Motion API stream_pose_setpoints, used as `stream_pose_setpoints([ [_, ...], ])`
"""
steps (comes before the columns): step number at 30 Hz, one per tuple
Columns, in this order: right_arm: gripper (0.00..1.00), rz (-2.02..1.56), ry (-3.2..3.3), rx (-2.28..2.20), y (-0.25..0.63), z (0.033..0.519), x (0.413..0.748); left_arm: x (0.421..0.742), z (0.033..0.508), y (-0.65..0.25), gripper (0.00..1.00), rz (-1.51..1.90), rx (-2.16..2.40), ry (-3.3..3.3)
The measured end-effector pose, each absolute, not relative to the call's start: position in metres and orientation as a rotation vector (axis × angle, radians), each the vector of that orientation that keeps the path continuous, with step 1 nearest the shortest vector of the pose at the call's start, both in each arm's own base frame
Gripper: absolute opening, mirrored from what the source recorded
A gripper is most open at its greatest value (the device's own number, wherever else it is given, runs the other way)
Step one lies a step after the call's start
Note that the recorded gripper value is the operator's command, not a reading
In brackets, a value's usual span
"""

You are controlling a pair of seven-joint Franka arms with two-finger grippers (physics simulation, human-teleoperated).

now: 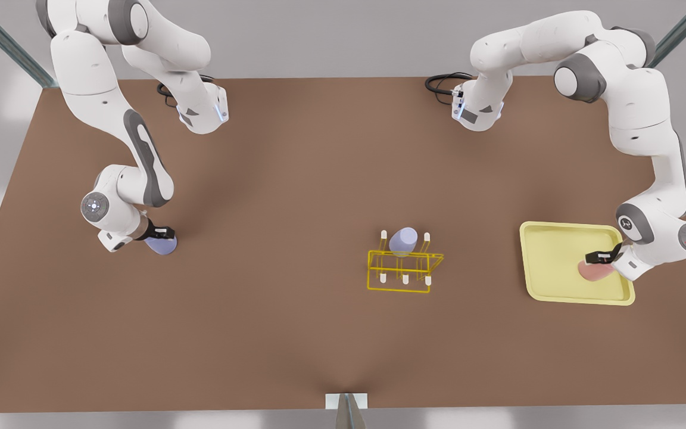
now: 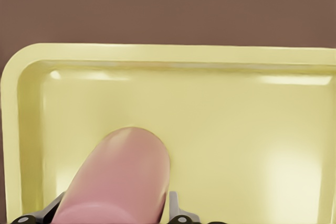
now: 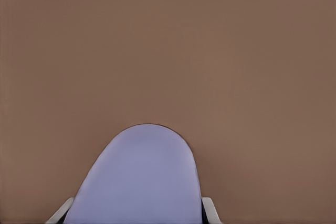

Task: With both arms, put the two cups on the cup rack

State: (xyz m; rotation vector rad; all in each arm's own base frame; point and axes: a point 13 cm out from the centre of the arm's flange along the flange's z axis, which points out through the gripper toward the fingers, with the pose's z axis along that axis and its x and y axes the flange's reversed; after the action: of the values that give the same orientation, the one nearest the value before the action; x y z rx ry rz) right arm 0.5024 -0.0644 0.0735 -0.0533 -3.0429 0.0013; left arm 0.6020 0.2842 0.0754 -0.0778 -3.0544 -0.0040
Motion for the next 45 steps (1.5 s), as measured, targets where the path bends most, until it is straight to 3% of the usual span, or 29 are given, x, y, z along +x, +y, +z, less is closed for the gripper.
stream_pose_setpoints([
  [7,0.81,-0.053,-3.077,-0.005,-0.030,0.100,0.530,0.606,0.073,0.278,0.88,0.004,-0.087,-3.063],
  [17,0.81,-0.354,-3.105,0.172,0.139,0.138,0.563,0.608,0.073,0.276,0.87,0.005,-0.092,-3.067],
  [34,0.81,-0.961,-3.107,0.302,0.406,0.218,0.661,0.611,0.078,0.276,0.86,-0.001,-0.080,-3.075],
  [45,0.81,-1.273,-2.986,0.268,0.488,0.238,0.676,0.619,0.110,0.258,0.86,0.007,-0.098,-3.082],
])
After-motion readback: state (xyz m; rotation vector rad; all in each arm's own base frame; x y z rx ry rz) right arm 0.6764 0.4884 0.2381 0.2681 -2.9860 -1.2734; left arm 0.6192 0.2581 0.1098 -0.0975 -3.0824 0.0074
